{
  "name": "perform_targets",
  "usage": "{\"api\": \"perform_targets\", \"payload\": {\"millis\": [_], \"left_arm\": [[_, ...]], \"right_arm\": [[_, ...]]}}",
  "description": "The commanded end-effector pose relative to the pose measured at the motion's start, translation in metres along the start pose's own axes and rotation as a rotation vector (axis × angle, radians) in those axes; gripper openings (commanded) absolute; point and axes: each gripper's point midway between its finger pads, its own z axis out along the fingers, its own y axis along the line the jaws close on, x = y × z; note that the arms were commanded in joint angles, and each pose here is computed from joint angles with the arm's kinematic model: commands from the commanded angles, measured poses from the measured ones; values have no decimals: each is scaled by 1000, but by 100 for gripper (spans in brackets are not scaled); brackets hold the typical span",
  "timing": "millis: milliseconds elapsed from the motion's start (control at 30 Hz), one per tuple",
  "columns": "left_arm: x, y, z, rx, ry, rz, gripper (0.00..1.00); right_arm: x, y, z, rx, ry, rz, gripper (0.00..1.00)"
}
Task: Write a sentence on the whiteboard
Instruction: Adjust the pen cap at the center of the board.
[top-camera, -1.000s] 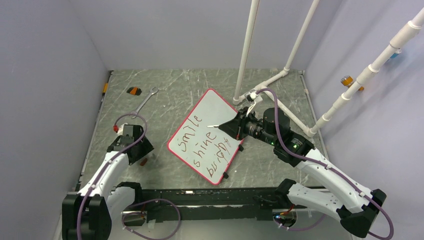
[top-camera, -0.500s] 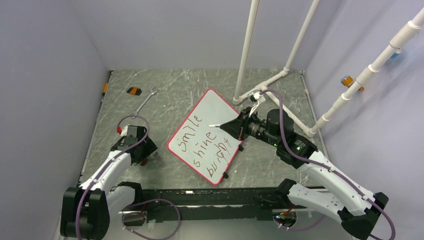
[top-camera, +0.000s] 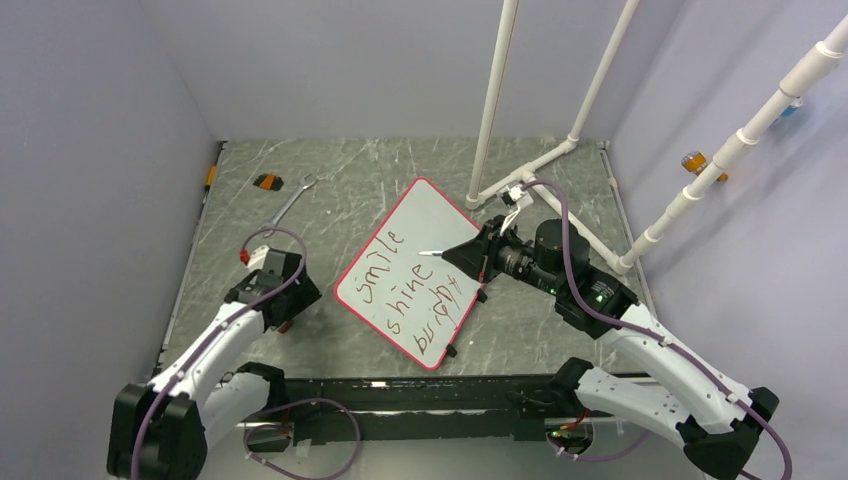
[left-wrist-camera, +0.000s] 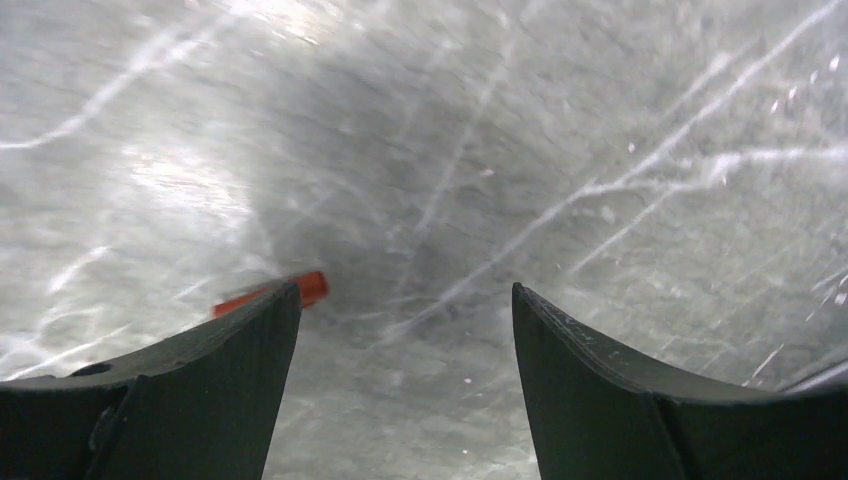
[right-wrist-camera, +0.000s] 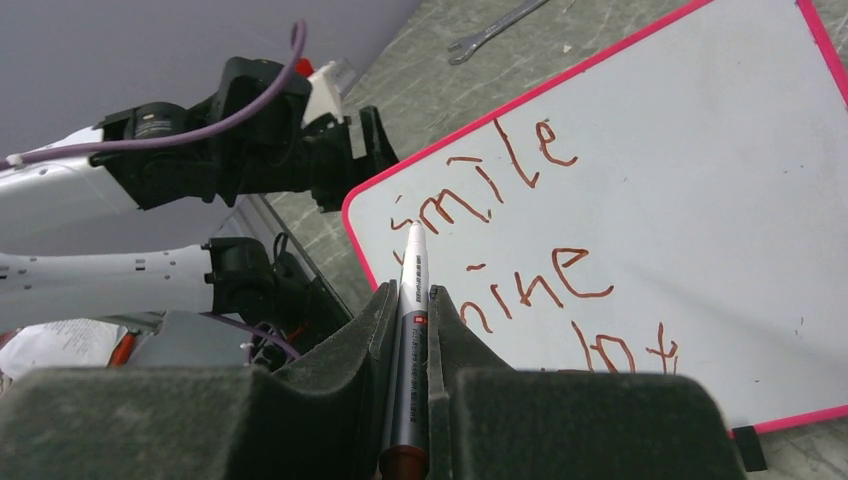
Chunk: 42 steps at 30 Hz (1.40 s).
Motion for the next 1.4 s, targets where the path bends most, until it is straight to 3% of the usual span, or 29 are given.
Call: {"api": "perform_targets", "payload": {"millis": [0,200,500,1367], "left_arm": [[-35,28,-15,-88,-113,-42,82],[-45,45,-22,-112,-150,-85,83],[-4,38,-3,-28,-7,-192,83],[17,16,23,74,81,-213,79]], "right_arm": [[-7,6,-3,-20,-27,2,0],[-7,5,-4,-19,-31,3,0],[-5,5,-5,-15,-28,5,0],[-2,-4,-9,21,-36,-11,0]]}}
